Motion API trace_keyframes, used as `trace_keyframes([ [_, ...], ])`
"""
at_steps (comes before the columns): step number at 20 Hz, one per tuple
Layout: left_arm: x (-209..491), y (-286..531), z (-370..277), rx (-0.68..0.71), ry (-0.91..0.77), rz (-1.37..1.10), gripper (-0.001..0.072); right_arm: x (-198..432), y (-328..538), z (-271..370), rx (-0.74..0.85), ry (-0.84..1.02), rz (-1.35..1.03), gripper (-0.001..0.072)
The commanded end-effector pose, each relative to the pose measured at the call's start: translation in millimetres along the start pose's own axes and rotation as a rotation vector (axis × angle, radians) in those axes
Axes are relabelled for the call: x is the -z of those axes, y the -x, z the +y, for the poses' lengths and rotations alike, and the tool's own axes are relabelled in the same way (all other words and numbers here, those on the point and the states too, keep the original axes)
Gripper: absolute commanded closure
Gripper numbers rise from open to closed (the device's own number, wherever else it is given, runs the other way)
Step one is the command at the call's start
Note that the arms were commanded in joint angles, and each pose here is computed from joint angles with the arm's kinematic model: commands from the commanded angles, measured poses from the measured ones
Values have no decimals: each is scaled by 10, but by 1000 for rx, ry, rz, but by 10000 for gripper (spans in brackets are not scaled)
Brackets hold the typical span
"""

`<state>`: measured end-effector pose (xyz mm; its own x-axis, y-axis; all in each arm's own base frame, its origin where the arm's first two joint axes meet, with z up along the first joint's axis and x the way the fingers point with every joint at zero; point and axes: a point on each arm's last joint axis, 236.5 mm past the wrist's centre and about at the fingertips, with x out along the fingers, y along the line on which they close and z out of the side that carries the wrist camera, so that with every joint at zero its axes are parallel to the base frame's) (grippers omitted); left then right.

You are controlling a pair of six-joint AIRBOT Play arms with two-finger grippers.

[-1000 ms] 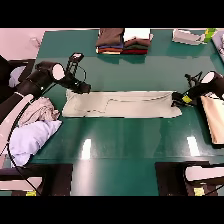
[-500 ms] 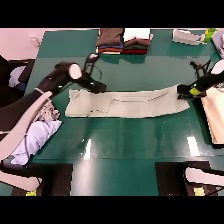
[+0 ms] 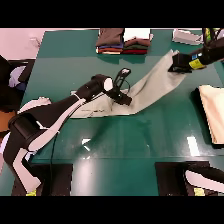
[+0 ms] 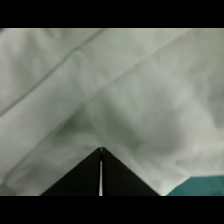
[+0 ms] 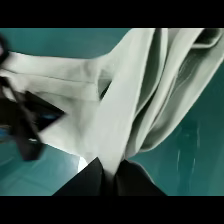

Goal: Fold the shirts.

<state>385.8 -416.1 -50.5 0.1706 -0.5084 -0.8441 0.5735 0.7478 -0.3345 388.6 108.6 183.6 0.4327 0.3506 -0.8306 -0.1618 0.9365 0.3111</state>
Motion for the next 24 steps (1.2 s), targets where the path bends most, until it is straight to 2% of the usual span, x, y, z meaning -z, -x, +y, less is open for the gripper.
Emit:
trace_keyframes([
  [1, 48, -138, -125, 32, 3, 12, 683, -135, 195, 416, -61, 42, -66, 696],
  [6, -50, -36, -77, 18, -6, 1, 683, -168, 232, 547, -91, 29, -83, 696],
  [9, -207, 245, 197, -46, 24, -12, 683, -191, 219, 664, -109, 38, -100, 696],
  [15, -611, 1766, 1202, -281, 60, -183, 682, -114, -193, 1238, -188, 122, -58, 695],
  [18, -542, 2654, 1642, -418, 83, -245, 682, -18, -635, 1868, -319, 153, -26, 695],
  [22, -347, 3514, 1882, -507, 153, -321, 682, 266, -1430, 2734, -452, 227, 11, 692],
  [23, -311, 3664, 1896, -520, 163, -340, 682, 338, -1622, 2966, -475, 288, 0, 677],
  [24, -282, 3762, 1897, -530, 169, -351, 682, 407, -1759, 3195, -506, 349, -11, 505],
])
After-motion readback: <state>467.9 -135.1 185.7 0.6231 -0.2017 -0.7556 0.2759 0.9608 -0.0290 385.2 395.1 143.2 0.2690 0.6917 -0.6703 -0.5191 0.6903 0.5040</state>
